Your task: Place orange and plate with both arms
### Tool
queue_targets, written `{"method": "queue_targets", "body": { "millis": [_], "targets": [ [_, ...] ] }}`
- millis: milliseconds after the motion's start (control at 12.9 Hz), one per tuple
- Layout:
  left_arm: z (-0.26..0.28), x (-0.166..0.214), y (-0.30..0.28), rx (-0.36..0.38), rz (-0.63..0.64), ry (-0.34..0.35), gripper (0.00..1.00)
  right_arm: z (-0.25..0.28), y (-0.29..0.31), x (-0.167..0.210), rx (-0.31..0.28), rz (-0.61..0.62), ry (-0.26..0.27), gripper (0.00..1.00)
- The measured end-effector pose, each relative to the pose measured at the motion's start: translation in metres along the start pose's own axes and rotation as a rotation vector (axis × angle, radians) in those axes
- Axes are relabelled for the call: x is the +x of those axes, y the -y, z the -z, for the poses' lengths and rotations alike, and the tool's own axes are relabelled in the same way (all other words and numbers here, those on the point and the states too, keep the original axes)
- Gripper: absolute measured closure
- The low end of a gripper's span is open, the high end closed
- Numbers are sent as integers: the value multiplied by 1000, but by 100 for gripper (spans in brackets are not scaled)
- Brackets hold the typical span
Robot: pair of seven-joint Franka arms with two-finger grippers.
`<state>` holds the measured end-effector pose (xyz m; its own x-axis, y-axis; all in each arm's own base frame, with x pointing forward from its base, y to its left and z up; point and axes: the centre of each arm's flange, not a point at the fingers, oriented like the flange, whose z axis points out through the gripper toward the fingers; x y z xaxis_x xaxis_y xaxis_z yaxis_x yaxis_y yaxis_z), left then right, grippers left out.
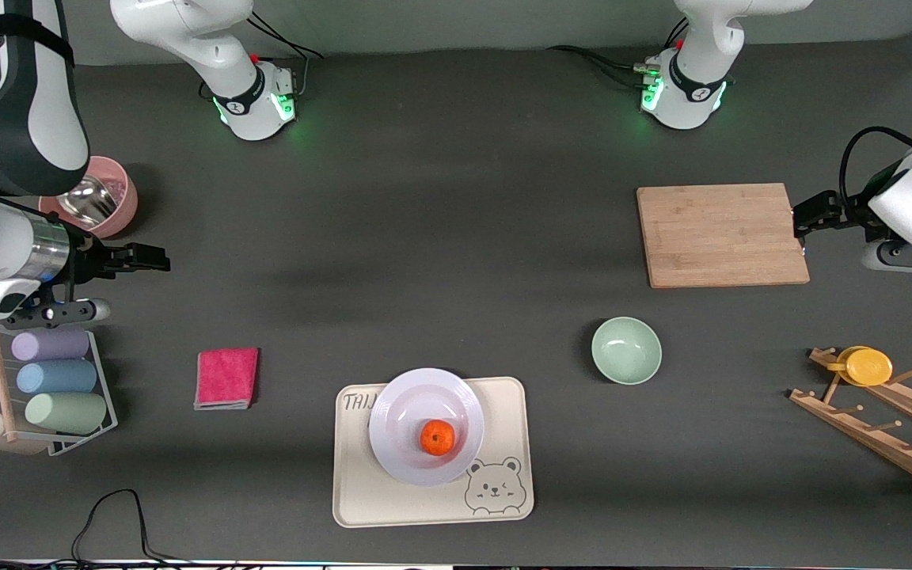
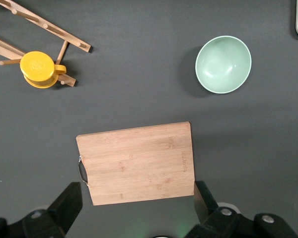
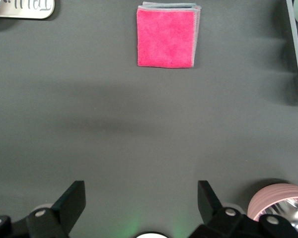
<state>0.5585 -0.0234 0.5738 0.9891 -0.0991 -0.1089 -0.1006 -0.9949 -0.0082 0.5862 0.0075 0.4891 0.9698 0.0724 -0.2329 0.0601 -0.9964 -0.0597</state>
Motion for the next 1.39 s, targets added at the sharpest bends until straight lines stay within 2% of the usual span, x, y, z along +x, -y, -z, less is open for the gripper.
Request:
{"method": "queue_targets", "body": {
  "millis": [310, 697, 1084, 1394],
  "targets": [
    [0, 0, 0, 0, 0, 0, 0, 20, -9, -1, -3, -16, -32, 0],
    [0, 0, 0, 0, 0, 0, 0, 36, 14, -1, -16, -66, -60, 0],
    [0, 0, 0, 0, 0, 0, 0, 54, 37, -10, -27, -33, -95, 0],
    [0, 0, 0, 0, 0, 0, 0, 57, 18, -29, 9, -53, -88, 0]
  ]
}}
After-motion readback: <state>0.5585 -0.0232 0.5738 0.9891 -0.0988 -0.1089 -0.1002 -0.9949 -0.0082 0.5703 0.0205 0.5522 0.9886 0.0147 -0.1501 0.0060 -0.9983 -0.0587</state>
